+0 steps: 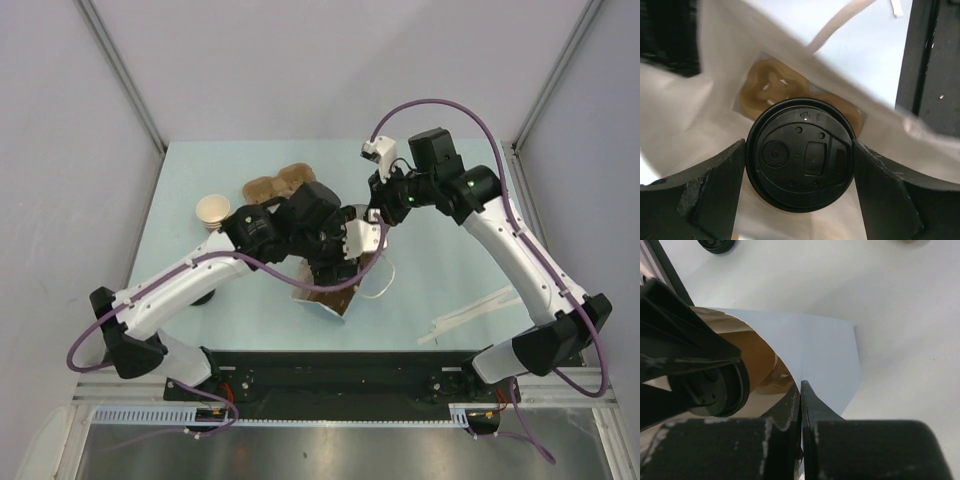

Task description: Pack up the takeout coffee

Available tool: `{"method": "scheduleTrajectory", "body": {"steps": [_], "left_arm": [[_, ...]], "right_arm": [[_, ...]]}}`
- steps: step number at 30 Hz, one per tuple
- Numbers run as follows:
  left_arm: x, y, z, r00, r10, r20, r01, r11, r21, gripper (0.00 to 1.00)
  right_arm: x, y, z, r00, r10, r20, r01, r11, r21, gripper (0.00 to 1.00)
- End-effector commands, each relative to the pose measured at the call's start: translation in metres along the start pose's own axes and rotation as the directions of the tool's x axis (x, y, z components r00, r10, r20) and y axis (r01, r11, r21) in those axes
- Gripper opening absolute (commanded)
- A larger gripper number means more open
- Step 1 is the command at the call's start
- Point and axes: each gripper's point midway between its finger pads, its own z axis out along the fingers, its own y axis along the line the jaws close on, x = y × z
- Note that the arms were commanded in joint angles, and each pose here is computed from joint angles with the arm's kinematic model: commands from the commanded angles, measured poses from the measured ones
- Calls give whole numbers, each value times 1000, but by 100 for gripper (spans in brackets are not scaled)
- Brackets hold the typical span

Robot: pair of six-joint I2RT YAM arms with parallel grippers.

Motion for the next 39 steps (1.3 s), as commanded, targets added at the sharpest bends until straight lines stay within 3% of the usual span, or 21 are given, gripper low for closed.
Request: {"method": "scheduleTrajectory", "body": {"steps": [1, 9, 15, 25, 39], "left_arm": [[-4, 5, -9, 994, 98, 44, -93, 990, -102, 1], [7, 1, 5, 995, 91, 50, -85, 991, -102, 0], [8, 9, -11, 993, 92, 74, -79, 985, -154, 0], [13, 33, -39, 986, -46, 159, 75, 981, -181, 0], [-24, 36, -68, 947, -55, 315, 102, 986, -132, 0]], "right_arm": [[-29, 20, -21, 983, -105, 147, 106, 994, 2, 0], [-17, 26, -18, 986, -102, 133, 105, 994, -11, 0], [0, 19, -14, 993, -70, 96, 71, 997, -6, 0], [13, 11, -23, 993, 69, 97, -66, 997, -26, 0], [25, 13, -26, 992, 101, 77, -101, 995, -7, 6]]}}
